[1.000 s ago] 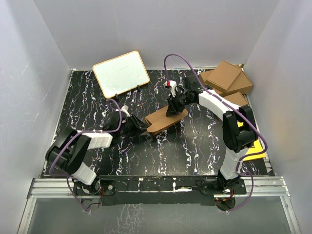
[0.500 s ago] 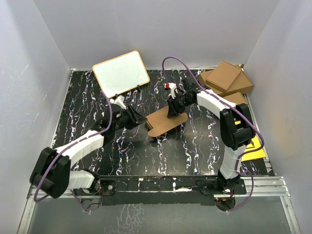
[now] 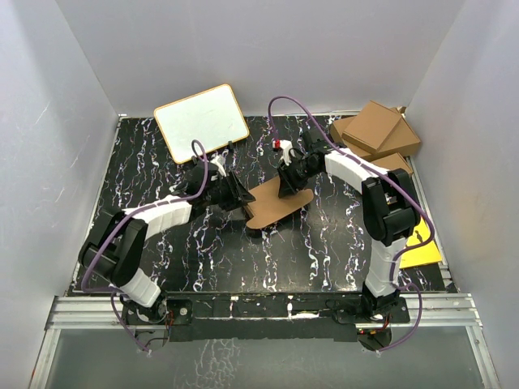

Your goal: Fold the paper box

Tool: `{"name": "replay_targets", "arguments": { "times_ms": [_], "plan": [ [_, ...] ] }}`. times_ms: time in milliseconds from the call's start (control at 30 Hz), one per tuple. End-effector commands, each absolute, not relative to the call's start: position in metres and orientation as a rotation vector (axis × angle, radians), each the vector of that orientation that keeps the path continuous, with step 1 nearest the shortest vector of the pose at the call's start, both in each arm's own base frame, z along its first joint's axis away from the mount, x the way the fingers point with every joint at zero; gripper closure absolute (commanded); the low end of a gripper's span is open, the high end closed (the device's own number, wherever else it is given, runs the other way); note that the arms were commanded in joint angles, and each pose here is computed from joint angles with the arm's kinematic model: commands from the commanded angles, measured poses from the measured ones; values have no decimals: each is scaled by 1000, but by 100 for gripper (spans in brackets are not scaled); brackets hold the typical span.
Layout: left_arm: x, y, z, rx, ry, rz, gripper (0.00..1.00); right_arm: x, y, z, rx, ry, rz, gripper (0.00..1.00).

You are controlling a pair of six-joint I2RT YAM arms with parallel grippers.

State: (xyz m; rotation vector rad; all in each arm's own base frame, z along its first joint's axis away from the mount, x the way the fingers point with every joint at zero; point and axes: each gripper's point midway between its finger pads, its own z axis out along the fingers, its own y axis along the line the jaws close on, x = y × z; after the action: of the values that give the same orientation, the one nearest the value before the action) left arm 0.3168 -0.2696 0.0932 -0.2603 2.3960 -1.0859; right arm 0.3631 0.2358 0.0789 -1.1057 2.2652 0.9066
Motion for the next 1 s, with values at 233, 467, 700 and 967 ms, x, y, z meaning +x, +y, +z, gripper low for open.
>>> {"name": "replay_targets", "arguments": {
  "times_ms": [233, 467, 700, 967],
  "plan": [
    [318, -261, 132, -200, 2285, -1050, 61, 369, 246, 118, -1144, 2125, 983, 64],
    [307, -235, 159, -259, 2089, -1034, 46, 367, 230, 189, -1067, 1931, 1079, 56],
    [289, -230, 162, -396, 1924, -1233, 12, 382, 189, 177, -850, 1944, 1062, 30],
    [289, -240, 138, -437, 2014, -1276, 13, 406, 173, 126, -704, 2109, 1223, 32]
  ]
}}
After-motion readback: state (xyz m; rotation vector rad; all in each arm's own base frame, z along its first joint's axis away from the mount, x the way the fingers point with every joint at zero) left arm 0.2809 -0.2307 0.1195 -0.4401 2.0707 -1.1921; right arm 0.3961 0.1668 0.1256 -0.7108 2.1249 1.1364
